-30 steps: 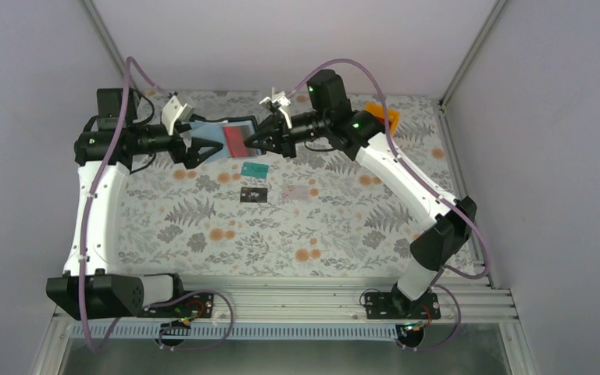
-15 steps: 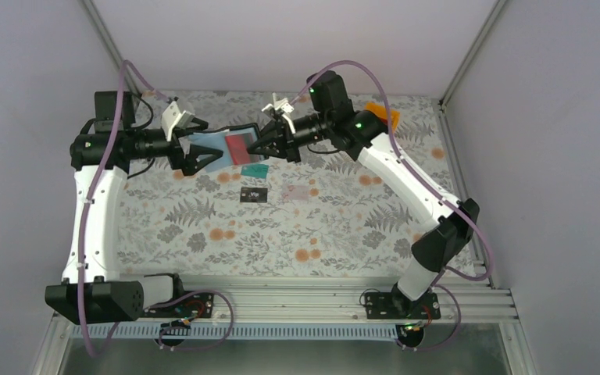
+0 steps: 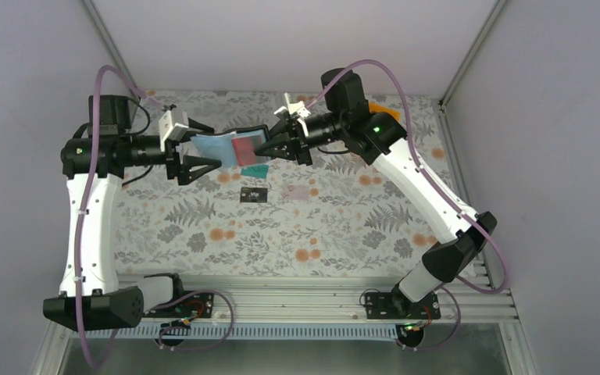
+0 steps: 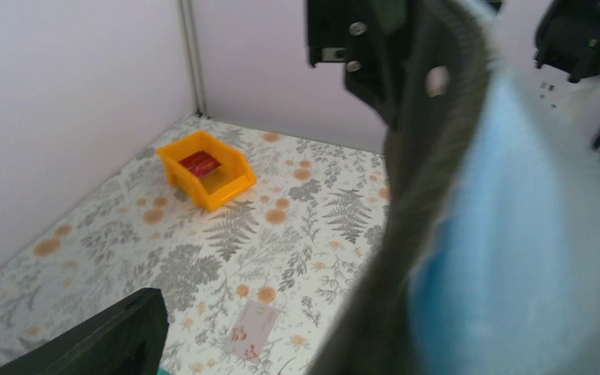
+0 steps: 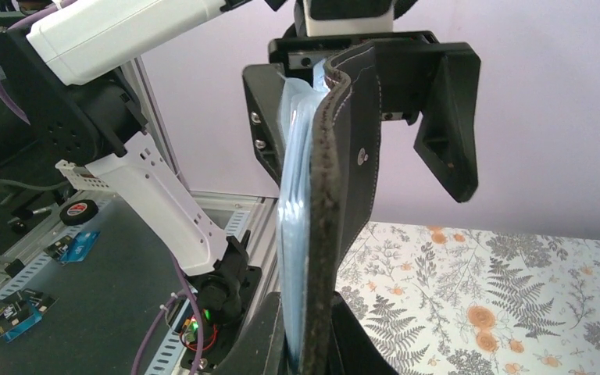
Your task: Take the credit cards out of the card holder
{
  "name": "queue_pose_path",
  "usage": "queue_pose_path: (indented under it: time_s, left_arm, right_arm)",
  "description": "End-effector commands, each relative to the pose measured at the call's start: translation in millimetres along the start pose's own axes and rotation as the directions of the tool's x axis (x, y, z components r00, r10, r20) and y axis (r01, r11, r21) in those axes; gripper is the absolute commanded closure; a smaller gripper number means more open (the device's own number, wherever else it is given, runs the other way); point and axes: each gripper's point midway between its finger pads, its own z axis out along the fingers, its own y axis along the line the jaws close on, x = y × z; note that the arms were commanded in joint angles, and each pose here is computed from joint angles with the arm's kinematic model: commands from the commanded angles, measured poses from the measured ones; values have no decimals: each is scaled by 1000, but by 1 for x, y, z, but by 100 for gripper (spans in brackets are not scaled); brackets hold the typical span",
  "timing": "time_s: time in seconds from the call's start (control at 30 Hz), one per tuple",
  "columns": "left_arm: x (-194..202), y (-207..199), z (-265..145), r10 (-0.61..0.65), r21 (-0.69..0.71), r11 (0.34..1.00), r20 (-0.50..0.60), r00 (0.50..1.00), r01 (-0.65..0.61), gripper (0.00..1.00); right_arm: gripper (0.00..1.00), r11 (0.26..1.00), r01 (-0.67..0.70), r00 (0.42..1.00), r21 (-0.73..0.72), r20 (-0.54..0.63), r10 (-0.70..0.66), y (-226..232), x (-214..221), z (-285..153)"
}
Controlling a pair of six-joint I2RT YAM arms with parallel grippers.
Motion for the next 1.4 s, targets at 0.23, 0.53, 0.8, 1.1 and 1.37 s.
queue_pose_path:
  time_s: [0.23, 0.53, 0.8, 1.1, 1.37]
  left_arm:
    - [-24, -37, -8, 108, 115, 986, 120, 987, -121, 16]
    - [-18, -19, -3, 34, 97, 994, 98, 995, -44, 65]
    - [-13, -6, -1, -6, 46, 999, 65, 998, 3, 98]
    - [-12, 35, -5, -87, -163, 983, -4, 996, 86, 98]
    - [-22, 43, -15, -88, -265, 961, -31, 996, 77, 98]
  right_arm:
    - [94, 1000, 20, 999, -11, 30, -20, 2, -13, -1]
    - [94, 1000, 14, 1000, -12, 26, -13, -3, -12, 1]
    - [76, 996, -45, 999, 81, 22, 43, -27, -2, -9]
    - [40, 966, -79, 995, 247, 82, 60, -47, 0, -54]
    - [31, 968, -77, 994, 238, 96, 55, -39, -9, -38]
